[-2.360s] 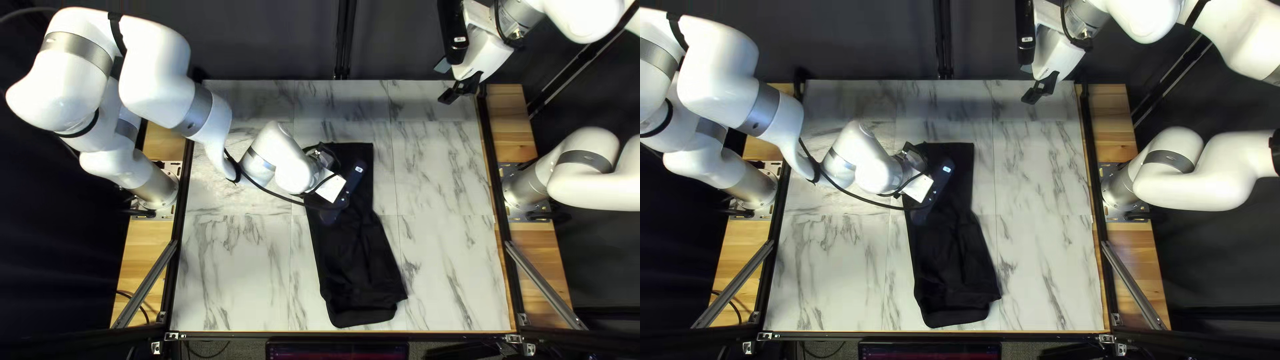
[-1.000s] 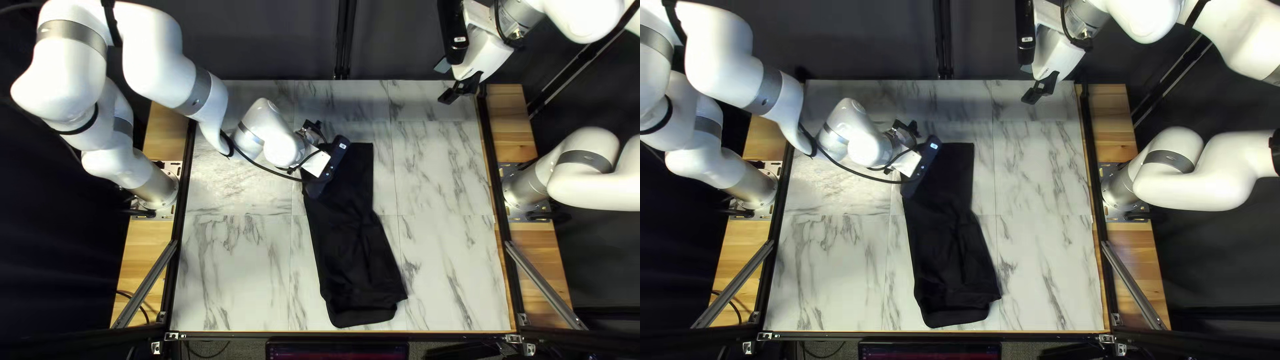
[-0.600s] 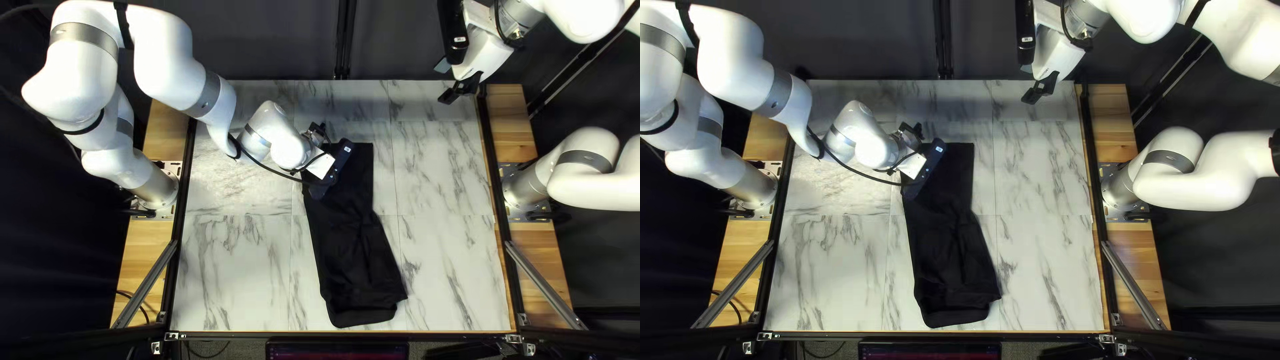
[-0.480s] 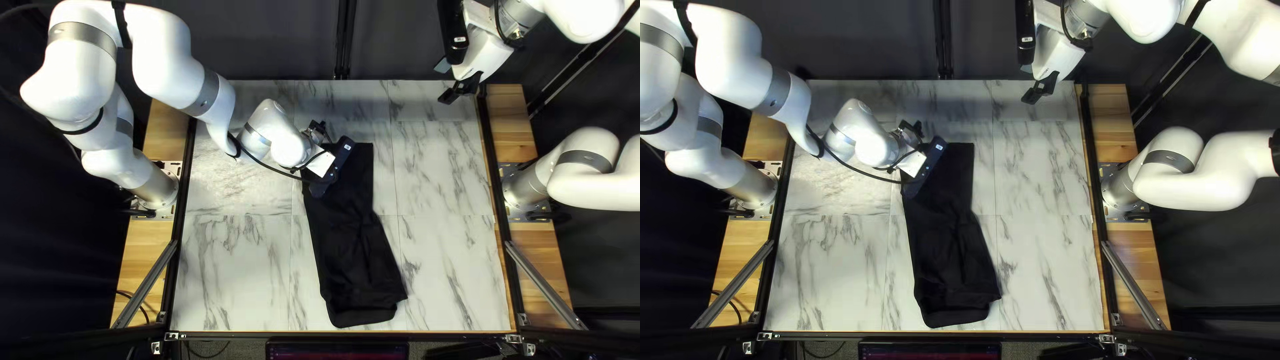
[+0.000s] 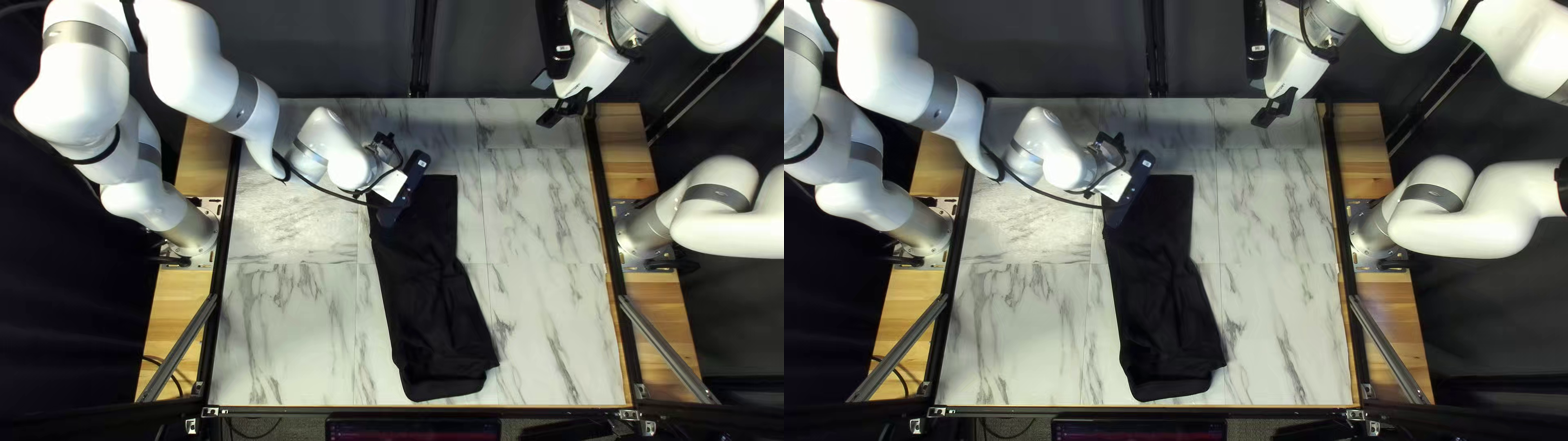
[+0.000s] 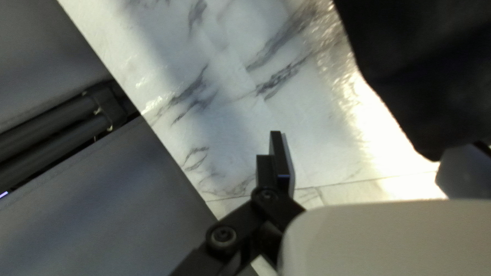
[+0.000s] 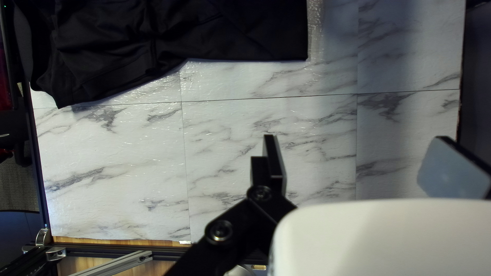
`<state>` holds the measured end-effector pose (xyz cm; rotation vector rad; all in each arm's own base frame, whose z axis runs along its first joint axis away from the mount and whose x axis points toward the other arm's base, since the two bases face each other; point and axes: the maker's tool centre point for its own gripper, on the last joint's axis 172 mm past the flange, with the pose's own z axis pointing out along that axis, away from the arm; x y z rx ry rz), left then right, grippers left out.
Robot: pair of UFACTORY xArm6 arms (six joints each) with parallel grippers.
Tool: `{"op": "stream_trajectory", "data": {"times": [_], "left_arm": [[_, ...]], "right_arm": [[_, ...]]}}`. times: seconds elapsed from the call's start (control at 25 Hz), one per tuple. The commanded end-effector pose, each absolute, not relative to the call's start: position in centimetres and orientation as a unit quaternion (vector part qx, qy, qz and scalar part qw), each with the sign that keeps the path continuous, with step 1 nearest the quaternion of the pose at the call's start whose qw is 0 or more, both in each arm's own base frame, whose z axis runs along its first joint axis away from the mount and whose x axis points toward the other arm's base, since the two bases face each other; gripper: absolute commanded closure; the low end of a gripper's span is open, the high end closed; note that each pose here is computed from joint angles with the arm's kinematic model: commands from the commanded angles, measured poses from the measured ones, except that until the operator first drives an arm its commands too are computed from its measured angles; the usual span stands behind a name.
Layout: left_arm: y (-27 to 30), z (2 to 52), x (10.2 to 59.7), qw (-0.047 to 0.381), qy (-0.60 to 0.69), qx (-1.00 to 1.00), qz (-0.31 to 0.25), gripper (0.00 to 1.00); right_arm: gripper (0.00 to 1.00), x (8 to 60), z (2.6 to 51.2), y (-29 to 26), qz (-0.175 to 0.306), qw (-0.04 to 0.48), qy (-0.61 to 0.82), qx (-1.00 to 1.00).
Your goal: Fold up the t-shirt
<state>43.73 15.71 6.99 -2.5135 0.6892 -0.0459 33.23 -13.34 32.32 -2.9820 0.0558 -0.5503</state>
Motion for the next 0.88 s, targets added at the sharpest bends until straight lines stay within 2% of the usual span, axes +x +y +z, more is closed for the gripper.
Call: {"op": "stream_trajectory", "data": {"times": [0.04,0.24,0.88], "left_arm": [[14.4,7.0,43.3,0.267,0.252,-0.930,-0.019,0.00],[13.3,6.1,43.0,0.262,0.250,-0.932,-0.018,0.00],[15.3,3.4,44.1,0.243,0.247,-0.938,-0.011,0.00]], "right_arm": [[0.00,33.2,32.3,-13.3,-0.181,0.054,0.018,-0.982],[0.00,33.2,32.3,-13.3,-0.181,0.054,0.018,-0.982],[0.00,33.2,32.3,-13.3,-0.181,0.054,0.018,-0.982]]}}
